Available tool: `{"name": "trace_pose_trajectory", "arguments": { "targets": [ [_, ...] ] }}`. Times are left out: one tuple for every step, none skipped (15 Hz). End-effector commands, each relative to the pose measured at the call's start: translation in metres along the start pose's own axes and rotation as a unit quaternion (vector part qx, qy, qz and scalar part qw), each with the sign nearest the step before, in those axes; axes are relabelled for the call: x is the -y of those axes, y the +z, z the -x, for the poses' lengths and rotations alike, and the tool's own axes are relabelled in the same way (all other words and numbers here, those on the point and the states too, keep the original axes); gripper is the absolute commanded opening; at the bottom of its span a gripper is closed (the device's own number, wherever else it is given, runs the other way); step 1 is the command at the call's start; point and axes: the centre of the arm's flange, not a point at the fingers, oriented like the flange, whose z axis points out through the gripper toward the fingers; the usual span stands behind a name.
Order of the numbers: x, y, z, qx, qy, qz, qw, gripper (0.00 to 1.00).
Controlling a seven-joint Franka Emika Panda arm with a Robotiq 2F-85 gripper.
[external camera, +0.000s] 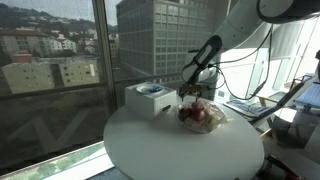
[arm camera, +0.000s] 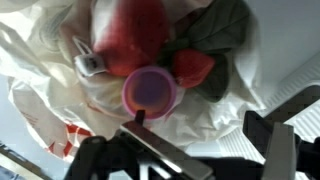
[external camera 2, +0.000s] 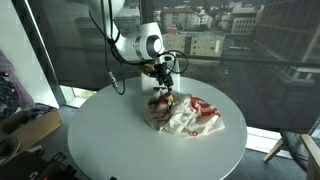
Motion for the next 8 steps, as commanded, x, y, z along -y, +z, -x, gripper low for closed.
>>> {"name": "trace_pose_trajectory", "arguments": {
  "targets": [
    [0.044,-0.007,0.020,0.015,-0.029,-0.031,0.9990,1.00],
    [0.055,-0.003,0.024,0.016,-0.036,-0.031,0.9987,1.00],
    [0.066,0.003,0.027,0.017,-0.042,-0.031,0.9985,1.00],
    [0.073,0.010,0.030,0.016,-0.048,-0.029,0.9983,1.00],
    [0.080,0.015,0.031,0.014,-0.051,-0.026,0.9982,1.00],
    [0.085,0.022,0.031,0.015,-0.055,-0.025,0.9981,1.00],
    [0.090,0.027,0.030,0.017,-0.055,-0.026,0.9980,1.00],
    [0.095,0.032,0.029,0.016,-0.057,-0.027,0.9979,1.00]
  ]
}}
